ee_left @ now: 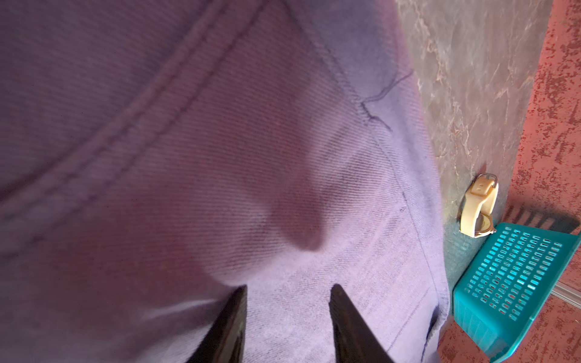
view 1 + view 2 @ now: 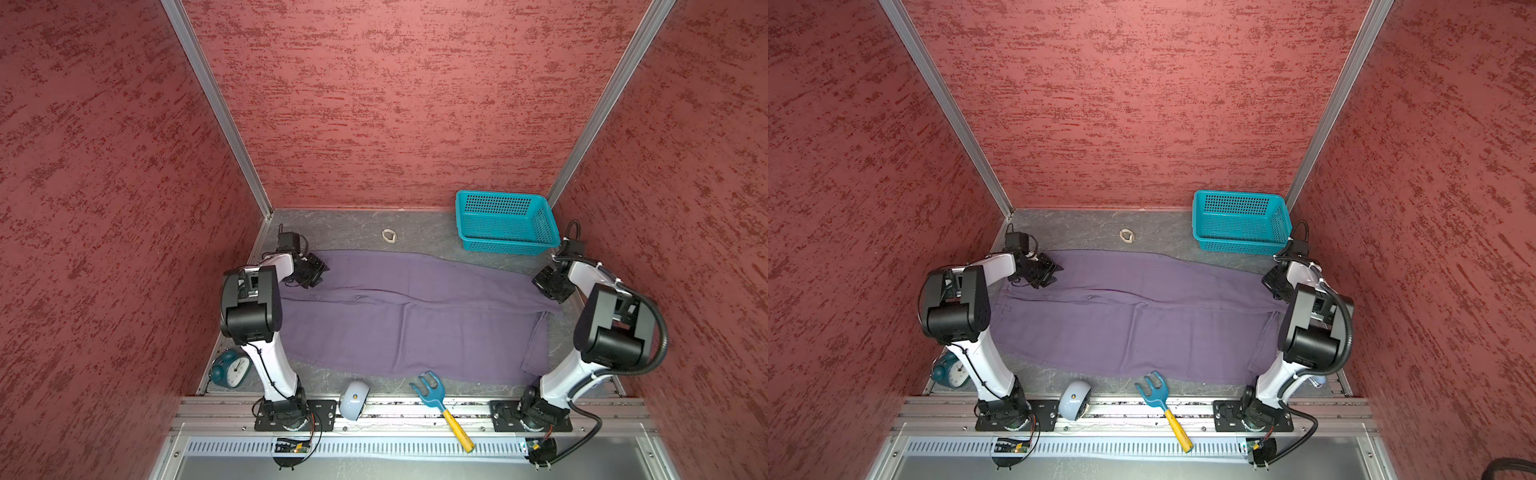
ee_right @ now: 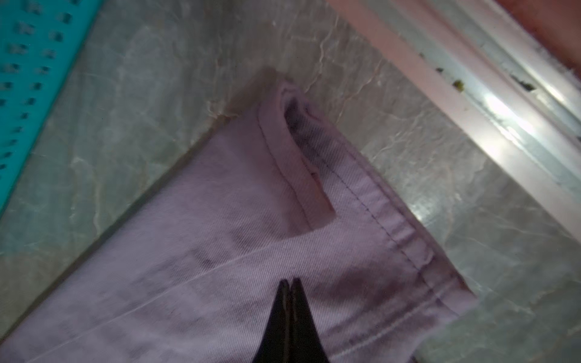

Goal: Fold and stack the trousers

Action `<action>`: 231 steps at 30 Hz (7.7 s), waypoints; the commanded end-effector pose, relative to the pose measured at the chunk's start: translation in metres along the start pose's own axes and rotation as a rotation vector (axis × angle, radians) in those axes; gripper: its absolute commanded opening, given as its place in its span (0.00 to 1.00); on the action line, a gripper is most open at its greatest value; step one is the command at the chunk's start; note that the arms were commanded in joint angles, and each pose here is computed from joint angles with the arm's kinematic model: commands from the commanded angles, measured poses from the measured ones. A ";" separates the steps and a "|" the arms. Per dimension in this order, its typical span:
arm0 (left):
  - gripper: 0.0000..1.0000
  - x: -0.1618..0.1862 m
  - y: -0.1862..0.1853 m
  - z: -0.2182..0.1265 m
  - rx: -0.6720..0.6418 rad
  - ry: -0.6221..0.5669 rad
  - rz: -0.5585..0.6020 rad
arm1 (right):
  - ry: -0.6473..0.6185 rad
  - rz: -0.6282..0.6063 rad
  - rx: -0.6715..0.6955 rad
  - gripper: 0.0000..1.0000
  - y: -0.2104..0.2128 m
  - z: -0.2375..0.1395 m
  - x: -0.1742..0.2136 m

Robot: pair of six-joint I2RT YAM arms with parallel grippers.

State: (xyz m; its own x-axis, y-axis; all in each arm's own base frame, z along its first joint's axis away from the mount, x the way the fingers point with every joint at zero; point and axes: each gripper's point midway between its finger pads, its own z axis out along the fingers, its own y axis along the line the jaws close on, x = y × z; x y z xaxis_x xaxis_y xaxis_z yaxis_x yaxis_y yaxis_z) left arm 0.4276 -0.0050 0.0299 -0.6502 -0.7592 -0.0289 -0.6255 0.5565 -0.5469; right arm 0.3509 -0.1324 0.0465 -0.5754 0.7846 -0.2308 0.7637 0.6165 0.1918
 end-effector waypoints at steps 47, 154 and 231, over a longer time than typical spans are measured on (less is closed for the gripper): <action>0.47 0.006 0.020 -0.076 -0.102 -0.180 0.002 | -0.190 -0.027 -0.094 0.10 0.000 -0.061 0.031; 0.65 0.033 0.143 -0.161 -0.200 -0.247 -0.314 | -0.330 0.110 0.056 0.34 -0.079 -0.078 0.017; 0.00 0.078 0.196 -0.084 -0.193 -0.058 -0.402 | 0.137 -0.278 0.372 0.00 -0.039 -0.039 0.121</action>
State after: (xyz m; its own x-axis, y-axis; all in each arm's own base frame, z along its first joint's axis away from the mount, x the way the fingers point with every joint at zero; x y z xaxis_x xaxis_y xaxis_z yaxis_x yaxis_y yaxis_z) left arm 0.2527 0.0903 0.0153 -0.3239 -0.9461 -0.0013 -0.8410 0.2885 -0.4577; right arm 0.2274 -0.0431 0.0270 -0.7839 0.6208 -0.0100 0.6114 0.7690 -0.1864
